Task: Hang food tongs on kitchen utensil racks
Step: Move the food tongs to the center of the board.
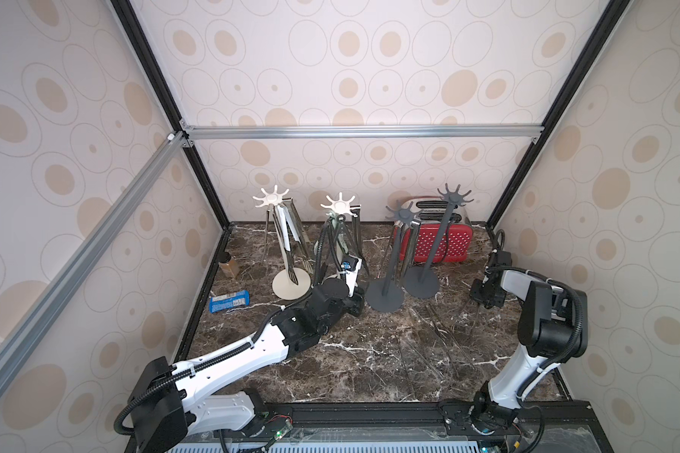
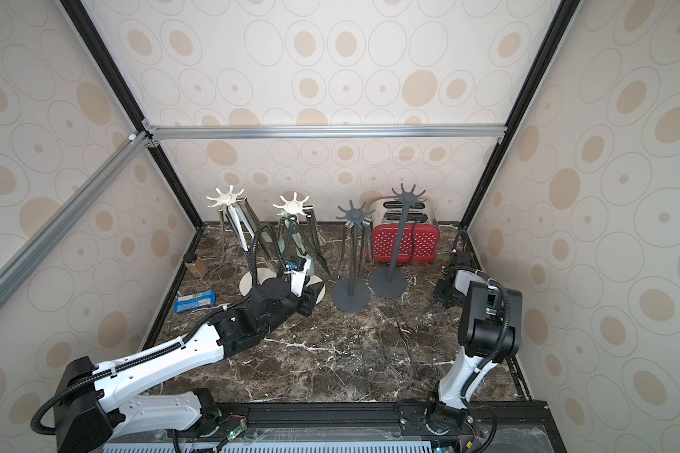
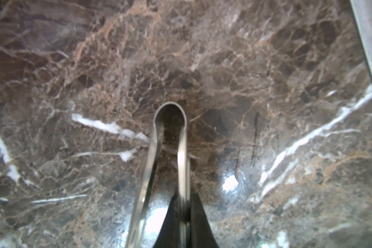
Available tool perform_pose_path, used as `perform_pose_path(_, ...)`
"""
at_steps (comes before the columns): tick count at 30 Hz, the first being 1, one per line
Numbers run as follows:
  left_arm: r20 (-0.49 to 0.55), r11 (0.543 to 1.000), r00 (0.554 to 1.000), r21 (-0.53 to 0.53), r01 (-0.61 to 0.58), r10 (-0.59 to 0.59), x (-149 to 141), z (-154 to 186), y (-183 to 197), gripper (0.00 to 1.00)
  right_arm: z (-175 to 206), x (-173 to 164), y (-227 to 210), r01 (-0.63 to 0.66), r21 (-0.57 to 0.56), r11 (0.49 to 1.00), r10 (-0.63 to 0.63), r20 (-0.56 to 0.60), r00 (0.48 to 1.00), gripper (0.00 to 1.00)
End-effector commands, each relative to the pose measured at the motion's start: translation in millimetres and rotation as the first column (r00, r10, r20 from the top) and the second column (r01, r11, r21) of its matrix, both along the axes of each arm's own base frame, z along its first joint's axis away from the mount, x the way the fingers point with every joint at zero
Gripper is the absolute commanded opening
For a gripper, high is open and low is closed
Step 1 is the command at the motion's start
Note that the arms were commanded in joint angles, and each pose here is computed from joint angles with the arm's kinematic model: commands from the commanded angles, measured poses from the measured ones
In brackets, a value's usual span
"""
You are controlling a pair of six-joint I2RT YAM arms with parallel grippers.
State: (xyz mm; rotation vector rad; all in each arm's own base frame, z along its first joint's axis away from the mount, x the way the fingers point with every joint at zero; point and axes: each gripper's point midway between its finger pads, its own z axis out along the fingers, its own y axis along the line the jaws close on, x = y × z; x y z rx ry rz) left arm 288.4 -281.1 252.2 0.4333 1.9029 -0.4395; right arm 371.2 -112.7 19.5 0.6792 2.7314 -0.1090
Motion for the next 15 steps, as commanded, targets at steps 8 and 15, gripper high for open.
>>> perform_pose_path(8,0.014,1.0,1.0,-0.004,-0.008,0.008,9.2,7.1,-3.0,0.44,-20.7,-29.8,9.9,0.006,0.056,0.998,-0.001,-0.098,0.995,0.16)
perform_pose_path(15,0.017,1.0,1.0,-0.009,-0.006,0.006,6.2,6.2,0.4,0.45,-16.2,-50.0,20.4,0.02,0.087,0.996,-0.011,-0.096,0.995,0.24)
